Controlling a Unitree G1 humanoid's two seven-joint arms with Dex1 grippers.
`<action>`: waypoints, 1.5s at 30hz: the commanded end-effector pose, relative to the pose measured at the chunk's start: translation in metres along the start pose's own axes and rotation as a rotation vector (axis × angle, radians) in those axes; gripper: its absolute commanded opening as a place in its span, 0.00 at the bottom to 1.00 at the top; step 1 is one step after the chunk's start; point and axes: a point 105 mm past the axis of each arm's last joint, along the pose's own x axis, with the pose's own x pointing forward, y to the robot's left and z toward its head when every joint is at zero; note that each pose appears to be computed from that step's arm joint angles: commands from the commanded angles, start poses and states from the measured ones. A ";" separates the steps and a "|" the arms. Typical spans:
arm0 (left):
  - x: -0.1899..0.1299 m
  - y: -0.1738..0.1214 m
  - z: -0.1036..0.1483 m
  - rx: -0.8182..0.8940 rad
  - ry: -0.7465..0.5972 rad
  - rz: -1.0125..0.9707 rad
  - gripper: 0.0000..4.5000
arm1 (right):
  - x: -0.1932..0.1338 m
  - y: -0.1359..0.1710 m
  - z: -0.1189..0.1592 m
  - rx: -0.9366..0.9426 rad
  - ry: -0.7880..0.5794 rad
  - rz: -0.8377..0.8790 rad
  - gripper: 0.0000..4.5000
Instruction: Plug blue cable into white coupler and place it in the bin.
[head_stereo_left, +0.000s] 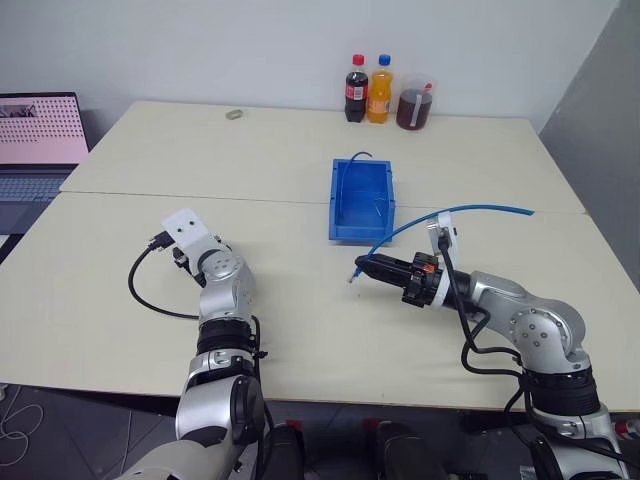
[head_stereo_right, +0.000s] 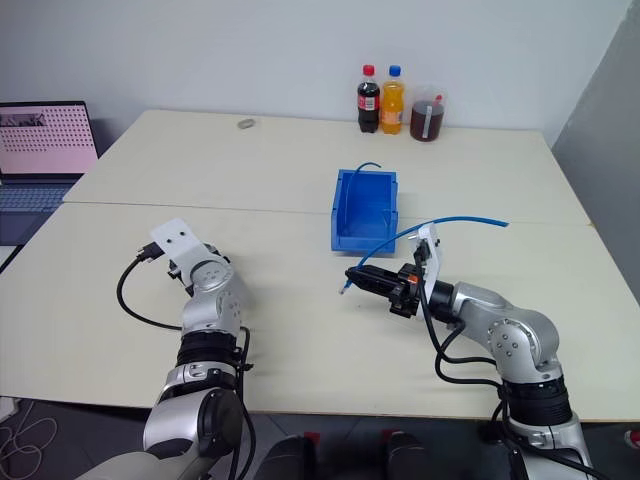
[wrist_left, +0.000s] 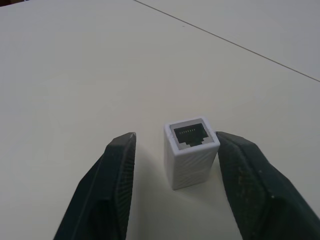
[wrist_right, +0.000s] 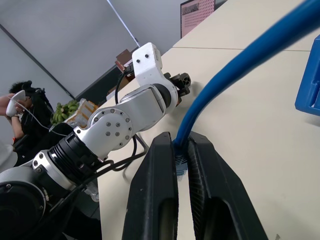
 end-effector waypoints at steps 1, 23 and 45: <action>-0.002 -0.003 0.006 -0.017 -0.020 -0.005 0.32 | 0.002 0.008 0.013 -0.047 -0.034 0.026 0.00; -0.040 -0.023 -0.015 0.069 0.055 -0.524 0.18 | 0.000 0.012 0.017 -0.067 -0.061 0.015 0.00; -0.182 -0.045 -0.036 0.908 0.050 -2.240 0.18 | -0.036 0.022 0.004 -0.348 0.092 -0.093 0.00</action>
